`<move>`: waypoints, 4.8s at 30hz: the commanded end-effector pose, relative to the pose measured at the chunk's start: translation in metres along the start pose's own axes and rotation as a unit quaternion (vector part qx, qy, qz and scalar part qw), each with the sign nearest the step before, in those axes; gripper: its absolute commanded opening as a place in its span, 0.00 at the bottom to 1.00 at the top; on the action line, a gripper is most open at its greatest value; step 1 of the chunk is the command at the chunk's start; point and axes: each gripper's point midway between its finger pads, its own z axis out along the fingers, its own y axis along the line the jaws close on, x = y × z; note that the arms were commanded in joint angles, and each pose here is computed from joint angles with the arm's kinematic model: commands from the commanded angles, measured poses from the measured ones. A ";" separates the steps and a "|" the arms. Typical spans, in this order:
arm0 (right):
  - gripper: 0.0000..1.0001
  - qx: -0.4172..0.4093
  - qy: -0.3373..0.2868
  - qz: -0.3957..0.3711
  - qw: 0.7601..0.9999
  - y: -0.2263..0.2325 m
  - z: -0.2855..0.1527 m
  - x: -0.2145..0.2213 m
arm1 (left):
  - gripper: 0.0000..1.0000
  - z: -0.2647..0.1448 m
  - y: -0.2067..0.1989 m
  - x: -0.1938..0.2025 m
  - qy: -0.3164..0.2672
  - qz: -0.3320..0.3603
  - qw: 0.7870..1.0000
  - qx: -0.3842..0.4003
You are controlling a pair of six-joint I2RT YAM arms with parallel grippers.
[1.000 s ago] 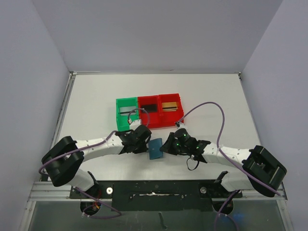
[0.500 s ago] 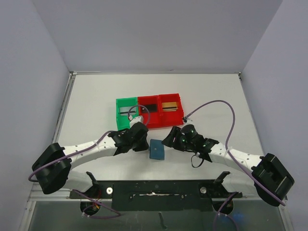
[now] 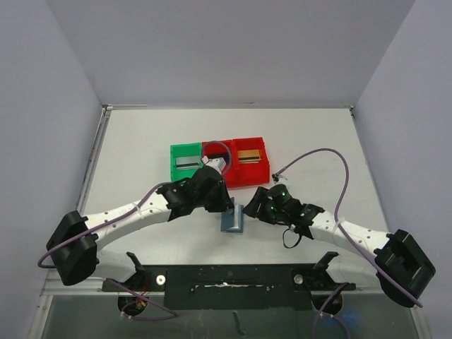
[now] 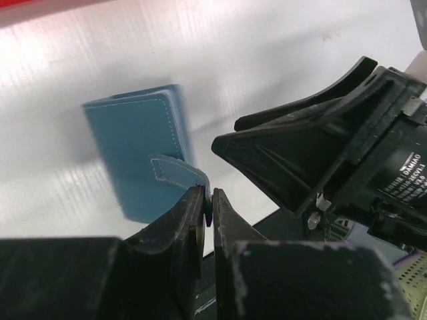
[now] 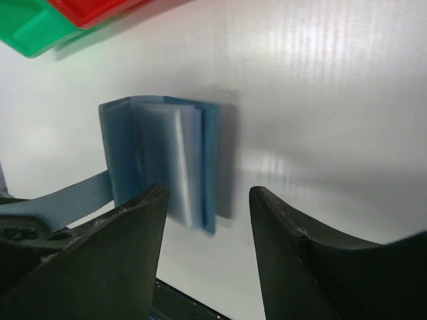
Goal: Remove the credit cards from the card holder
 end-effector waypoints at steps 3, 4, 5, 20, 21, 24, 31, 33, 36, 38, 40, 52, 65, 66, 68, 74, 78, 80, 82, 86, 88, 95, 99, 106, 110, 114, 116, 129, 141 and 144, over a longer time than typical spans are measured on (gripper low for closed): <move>0.54 0.082 -0.081 0.034 0.993 -0.029 -0.022 -0.028 | 0.00 0.009 -0.041 -0.014 0.002 0.028 0.998 0.064; 0.55 0.093 -0.096 0.040 0.990 -0.034 -0.028 -0.032 | 0.00 0.012 -0.041 -0.014 0.004 0.027 0.998 0.060; 0.55 0.097 -0.109 0.044 0.988 -0.038 -0.034 -0.035 | 0.00 0.015 -0.040 -0.012 0.006 0.025 0.998 0.056; 0.98 -0.056 -0.212 0.053 0.974 -0.014 -0.067 -0.057 | 0.00 -0.024 0.041 -0.017 -0.071 -0.042 0.995 -0.058; 0.98 -0.074 -0.212 0.056 0.973 -0.011 -0.067 -0.055 | 0.00 -0.025 0.055 -0.015 -0.068 -0.053 0.993 -0.076; 0.97 -0.104 -0.198 0.068 0.972 -0.004 -0.065 -0.050 | 0.00 -0.026 0.087 -0.003 -0.057 -0.073 0.990 -0.103; 0.99 -0.089 -0.106 0.041 0.989 0.014 -0.042 -0.033 | 0.00 -0.017 0.119 0.031 -0.021 -0.089 0.989 -0.119; 0.96 -0.089 -0.078 0.027 0.993 0.024 -0.035 -0.030 | 0.00 -0.016 0.129 0.039 -0.014 -0.093 0.986 -0.136; 0.88 -0.085 -0.057 0.007 0.995 0.037 -0.024 -0.027 | 0.00 -0.016 0.133 0.042 -0.013 -0.094 0.986 -0.141; 0.83 -0.089 -0.051 -0.008 0.995 0.047 -0.019 -0.026 | 0.00 -0.014 0.132 0.044 -0.011 -0.091 0.987 -0.132; 0.78 -0.090 -0.039 -0.020 0.995 0.053 -0.012 -0.025 | 0.00 -0.014 0.134 0.043 -0.011 -0.086 0.987 -0.137; 0.59 -0.078 0.043 -0.059 0.994 0.060 0.027 -0.006 | 0.00 -0.014 0.134 0.038 -0.017 -0.079 0.986 -0.144; 0.51 -0.051 0.080 -0.076 0.993 0.053 0.052 0.003 | 0.00 -0.016 0.129 0.038 -0.013 -0.082 0.988 -0.132; 0.52 -0.045 0.079 -0.076 0.993 0.051 0.053 0.003 | 0.00 -0.016 0.129 0.039 -0.013 -0.081 0.988 -0.133; 0.53 -0.040 0.083 -0.077 0.993 0.049 0.055 0.004 | 0.00 -0.016 0.130 0.039 -0.012 -0.081 0.988 -0.134; 0.52 -0.049 0.093 -0.090 0.990 0.054 0.057 0.007 | 0.00 -0.015 0.131 0.040 -0.010 -0.080 0.987 -0.136; 0.44 -0.082 0.094 -0.100 0.987 0.071 0.053 0.010 | 0.00 -0.014 0.131 0.040 -0.009 -0.080 0.987 -0.137; 0.42 -0.109 0.103 -0.099 0.984 0.080 0.051 0.013 | 0.00 -0.013 0.131 0.041 -0.008 -0.080 0.987 -0.136; 0.41 -0.140 0.115 -0.096 0.979 0.091 0.048 0.017 | 0.00 -0.012 0.131 0.041 -0.007 -0.080 0.988 -0.135; 0.41 -0.181 0.120 -0.085 0.973 0.107 0.043 0.019 | 0.00 -0.012 0.131 0.041 -0.006 -0.079 0.988 -0.134; 0.41 -0.200 0.122 -0.080 0.969 0.114 0.040 0.020 | 0.00 -0.011 0.131 0.042 -0.005 -0.079 0.988 -0.134; 0.46 -0.231 0.153 -0.085 0.957 0.130 0.046 0.036 | 0.00 -0.014 0.134 0.042 -0.011 -0.085 0.987 -0.138; 0.48 -0.228 0.164 -0.074 0.957 0.132 0.056 0.047 | 0.00 -0.015 0.135 0.041 -0.026 -0.111 0.984 -0.136; 0.60 -0.246 0.154 -0.009 0.957 0.125 0.059 0.052 | 0.19 -0.013 0.126 0.037 -0.046 -0.166 0.980 -0.103; 0.64 -0.228 0.143 0.023 0.963 0.111 0.062 0.054 | 0.37 -0.014 0.119 0.032 -0.062 -0.194 0.976 -0.080; 0.65 -0.212 0.132 0.039 0.967 0.100 0.063 0.053 | 0.51 -0.017 0.115 0.027 -0.079 -0.215 0.972 -0.059; 0.65 -0.210 0.132 0.041 0.968 0.098 0.064 0.054 | 0.56 -0.017 0.113 0.025 -0.086 -0.227 0.969 -0.046; 0.67 -0.243 0.114 -0.019 0.963 0.117 0.052 0.053 | 0.59 -0.021 0.117 0.021 -0.108 -0.264 0.957 -0.046; 0.54 -0.265 0.096 -0.045 0.958 0.131 0.039 0.047 | 0.59 -0.032 0.123 0.013 -0.126 -0.262 0.954 -0.070; 0.47 -0.279 0.097 -0.045 0.954 0.134 0.037 0.048 | 0.59 -0.034 0.122 0.011 -0.133 -0.262 0.954 -0.067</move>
